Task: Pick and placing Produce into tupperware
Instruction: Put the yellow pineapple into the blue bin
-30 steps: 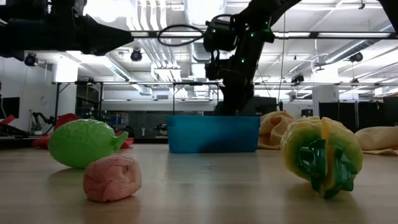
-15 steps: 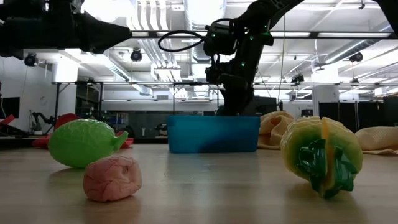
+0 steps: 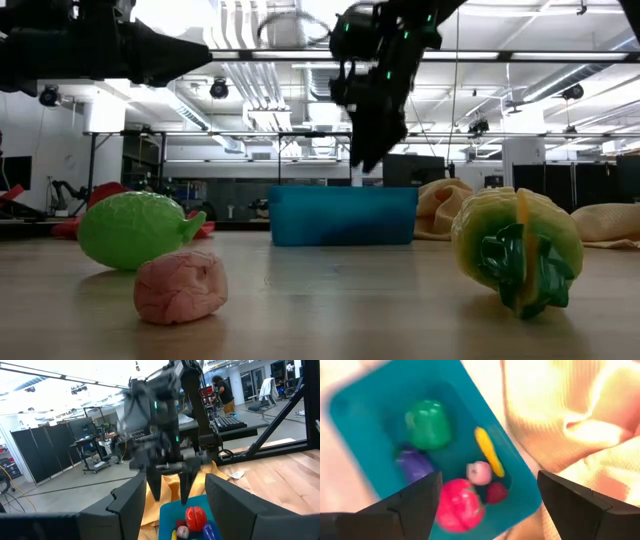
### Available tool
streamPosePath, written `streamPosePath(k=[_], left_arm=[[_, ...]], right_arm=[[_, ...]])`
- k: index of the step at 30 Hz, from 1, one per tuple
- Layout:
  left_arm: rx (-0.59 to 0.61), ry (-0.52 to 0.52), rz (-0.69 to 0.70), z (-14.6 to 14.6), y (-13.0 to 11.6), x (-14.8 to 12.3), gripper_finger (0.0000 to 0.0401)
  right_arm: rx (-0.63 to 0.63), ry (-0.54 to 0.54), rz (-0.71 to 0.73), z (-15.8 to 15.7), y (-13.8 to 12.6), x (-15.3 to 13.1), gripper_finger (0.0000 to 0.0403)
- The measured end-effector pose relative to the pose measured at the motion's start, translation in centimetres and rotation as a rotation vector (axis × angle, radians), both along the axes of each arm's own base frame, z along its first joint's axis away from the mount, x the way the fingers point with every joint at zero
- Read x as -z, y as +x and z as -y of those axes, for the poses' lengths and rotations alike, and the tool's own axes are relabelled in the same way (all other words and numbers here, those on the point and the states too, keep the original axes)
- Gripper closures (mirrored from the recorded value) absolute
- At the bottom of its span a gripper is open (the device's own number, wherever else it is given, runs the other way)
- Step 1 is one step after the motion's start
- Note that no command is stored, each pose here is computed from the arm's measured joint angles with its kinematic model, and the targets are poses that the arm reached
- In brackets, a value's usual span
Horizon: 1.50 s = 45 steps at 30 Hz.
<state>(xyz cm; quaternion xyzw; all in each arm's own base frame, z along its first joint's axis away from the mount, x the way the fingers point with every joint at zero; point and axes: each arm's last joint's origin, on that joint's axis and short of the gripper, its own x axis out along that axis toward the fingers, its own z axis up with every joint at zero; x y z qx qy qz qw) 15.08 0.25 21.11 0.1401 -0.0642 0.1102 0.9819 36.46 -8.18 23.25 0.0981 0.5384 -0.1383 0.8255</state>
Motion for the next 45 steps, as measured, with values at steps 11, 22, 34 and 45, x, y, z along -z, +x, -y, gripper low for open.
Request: streamPosePath(k=[11,22,34,45], left_arm=[[0.0,0.0,-0.001,0.0,0.0,0.0,0.0211],[0.0,0.0,0.0,0.0,0.0,0.0,0.0211],[-0.009,-0.002,0.003,0.0,0.0,-0.1,0.0211],[-0.014,-0.004,0.001,0.0,0.0,0.0,0.0211]], right_arm=[[-0.237,0.089,0.251,-7.1,-2.7,-8.0,0.011],[-0.659,0.047,0.34,-15.9,-5.3,-10.6,0.0115],[-0.9,0.056,0.311,-24.0,-5.1,-7.6,0.0115],[-0.91,-0.002,0.133,-27.1,-3.4,-1.6,0.0035]])
